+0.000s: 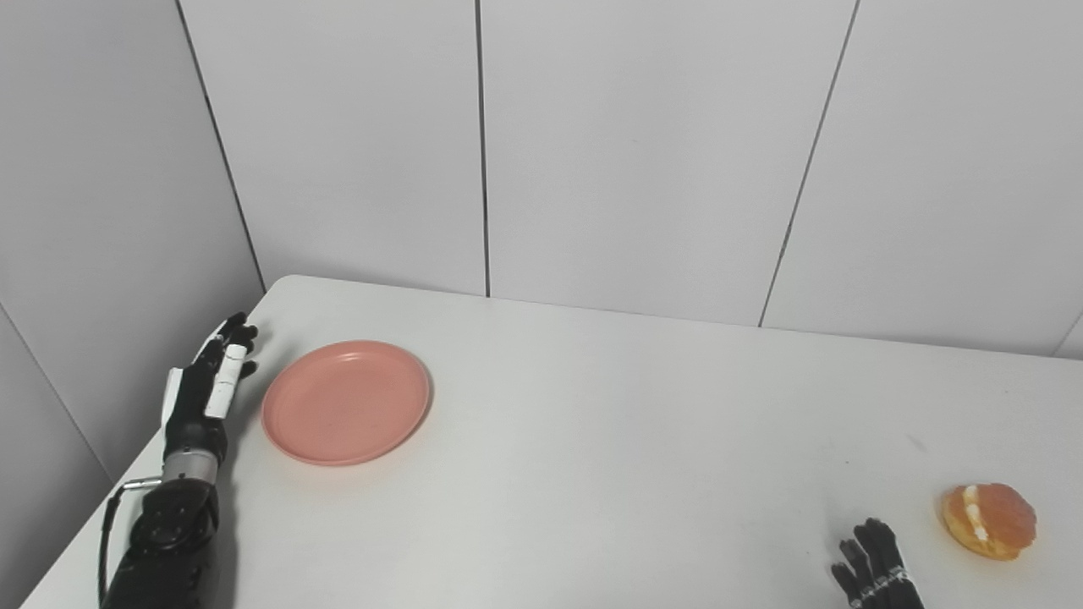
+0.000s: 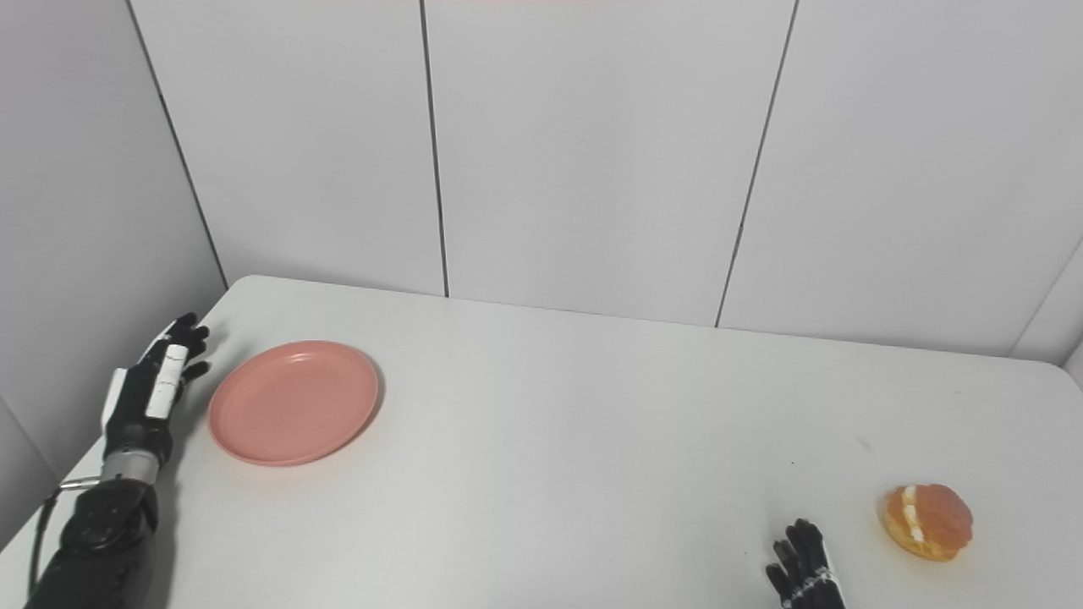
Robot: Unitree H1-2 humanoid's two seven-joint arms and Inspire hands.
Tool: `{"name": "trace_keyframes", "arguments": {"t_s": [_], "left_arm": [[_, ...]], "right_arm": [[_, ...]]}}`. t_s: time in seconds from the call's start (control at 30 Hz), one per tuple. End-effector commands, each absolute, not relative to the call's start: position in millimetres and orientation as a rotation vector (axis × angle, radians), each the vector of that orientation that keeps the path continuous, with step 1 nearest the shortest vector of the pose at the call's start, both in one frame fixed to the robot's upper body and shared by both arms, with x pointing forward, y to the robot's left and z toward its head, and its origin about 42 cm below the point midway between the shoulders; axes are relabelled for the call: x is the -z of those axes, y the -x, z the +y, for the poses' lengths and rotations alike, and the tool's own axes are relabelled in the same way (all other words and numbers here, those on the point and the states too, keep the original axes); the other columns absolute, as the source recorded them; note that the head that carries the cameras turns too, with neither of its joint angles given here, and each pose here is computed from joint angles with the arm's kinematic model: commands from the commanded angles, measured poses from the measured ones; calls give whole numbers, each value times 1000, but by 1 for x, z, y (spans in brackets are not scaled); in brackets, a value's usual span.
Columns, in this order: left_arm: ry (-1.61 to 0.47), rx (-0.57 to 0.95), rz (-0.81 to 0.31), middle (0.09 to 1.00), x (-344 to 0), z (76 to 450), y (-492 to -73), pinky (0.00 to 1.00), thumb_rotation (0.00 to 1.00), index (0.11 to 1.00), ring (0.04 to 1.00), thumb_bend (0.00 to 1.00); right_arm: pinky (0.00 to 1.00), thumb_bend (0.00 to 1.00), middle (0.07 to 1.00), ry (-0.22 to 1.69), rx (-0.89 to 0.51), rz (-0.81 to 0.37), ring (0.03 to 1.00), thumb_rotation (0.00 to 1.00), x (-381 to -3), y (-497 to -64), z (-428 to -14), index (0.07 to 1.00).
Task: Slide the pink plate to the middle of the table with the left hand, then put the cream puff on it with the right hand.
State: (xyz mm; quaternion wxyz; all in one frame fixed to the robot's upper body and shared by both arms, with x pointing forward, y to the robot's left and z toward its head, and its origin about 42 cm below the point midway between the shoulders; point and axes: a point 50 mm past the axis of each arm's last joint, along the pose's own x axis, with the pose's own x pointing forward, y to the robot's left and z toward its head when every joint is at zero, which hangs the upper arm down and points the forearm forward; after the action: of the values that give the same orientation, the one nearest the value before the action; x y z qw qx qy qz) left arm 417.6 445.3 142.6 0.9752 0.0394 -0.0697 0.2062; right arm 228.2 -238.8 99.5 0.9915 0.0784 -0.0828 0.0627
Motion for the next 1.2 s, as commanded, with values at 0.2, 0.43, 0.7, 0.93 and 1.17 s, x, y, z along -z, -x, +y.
{"name": "trace_keyframes", "arguments": {"t_s": [0.2,0.43,0.7,0.93,1.17], "left_arm": [[-90,-349,-189,901,-147,436,-424,935,919,874,938,996],[-126,-273,-199,938,-144,421,-417,986,969,918,958,932],[-110,-217,-187,917,-138,399,-410,913,956,903,929,881],[-103,-207,-163,895,-132,388,-406,923,957,900,918,944],[-94,-192,-148,888,-131,379,-403,881,947,887,910,944]], "right_arm": [[1000,794,991,-160,-110,4,978,997,-73,-212,-242,978],[1000,785,984,-156,-112,3,968,995,-73,-211,-240,971],[1000,785,981,-162,-112,4,960,984,-73,-212,-237,968],[1000,765,984,-158,-112,5,962,998,-75,-212,-235,972],[1000,777,984,-155,-115,11,960,996,-74,-212,-234,975]]}}
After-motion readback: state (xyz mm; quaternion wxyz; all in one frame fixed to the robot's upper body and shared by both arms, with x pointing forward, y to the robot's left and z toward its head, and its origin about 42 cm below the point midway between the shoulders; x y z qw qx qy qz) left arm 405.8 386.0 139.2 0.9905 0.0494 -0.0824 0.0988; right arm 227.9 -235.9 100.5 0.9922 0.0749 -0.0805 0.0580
